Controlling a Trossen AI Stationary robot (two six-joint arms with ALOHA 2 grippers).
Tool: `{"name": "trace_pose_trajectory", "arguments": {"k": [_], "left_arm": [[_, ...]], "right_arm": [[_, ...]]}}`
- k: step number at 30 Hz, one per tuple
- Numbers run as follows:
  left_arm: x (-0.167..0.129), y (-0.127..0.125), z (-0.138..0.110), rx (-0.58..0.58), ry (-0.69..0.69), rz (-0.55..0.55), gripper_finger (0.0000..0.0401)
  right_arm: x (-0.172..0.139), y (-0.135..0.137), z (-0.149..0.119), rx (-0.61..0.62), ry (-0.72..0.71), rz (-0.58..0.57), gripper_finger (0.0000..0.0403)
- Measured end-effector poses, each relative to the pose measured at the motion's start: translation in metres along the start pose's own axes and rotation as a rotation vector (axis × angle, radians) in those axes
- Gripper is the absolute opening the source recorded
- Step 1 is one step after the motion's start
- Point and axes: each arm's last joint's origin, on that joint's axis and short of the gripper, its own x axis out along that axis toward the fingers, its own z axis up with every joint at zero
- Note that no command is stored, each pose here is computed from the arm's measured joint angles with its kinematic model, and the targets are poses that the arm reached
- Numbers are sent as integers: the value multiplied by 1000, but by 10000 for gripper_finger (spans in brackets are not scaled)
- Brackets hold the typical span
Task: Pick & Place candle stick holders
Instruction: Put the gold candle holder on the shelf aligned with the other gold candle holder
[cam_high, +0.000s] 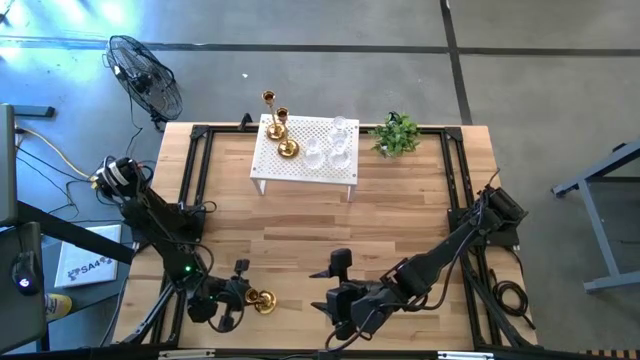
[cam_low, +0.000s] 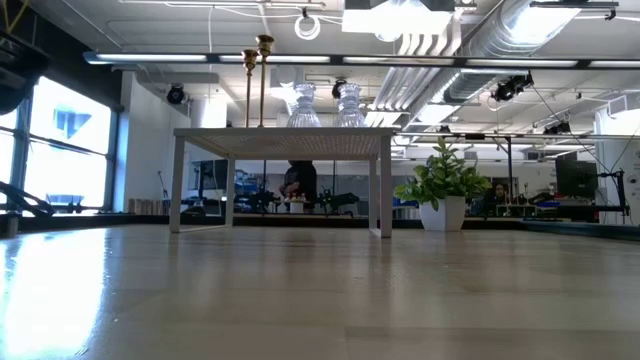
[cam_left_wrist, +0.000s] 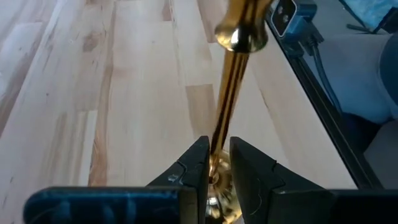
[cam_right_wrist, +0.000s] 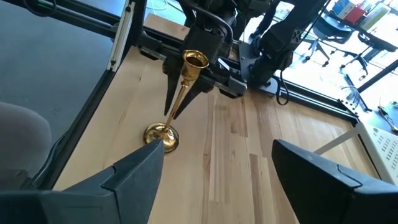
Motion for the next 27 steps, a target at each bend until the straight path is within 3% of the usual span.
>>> {"name": "trace_pose_trajectory", "arguments": {"k": [19,27], "left_arm": [[0,3,2,1,-72,104,58],[0,5,4,-6,-103,147,10]], "right_arm": [[0,0,0,2,-1,0,291],[0,0,0,1,-1,0,291]]}}
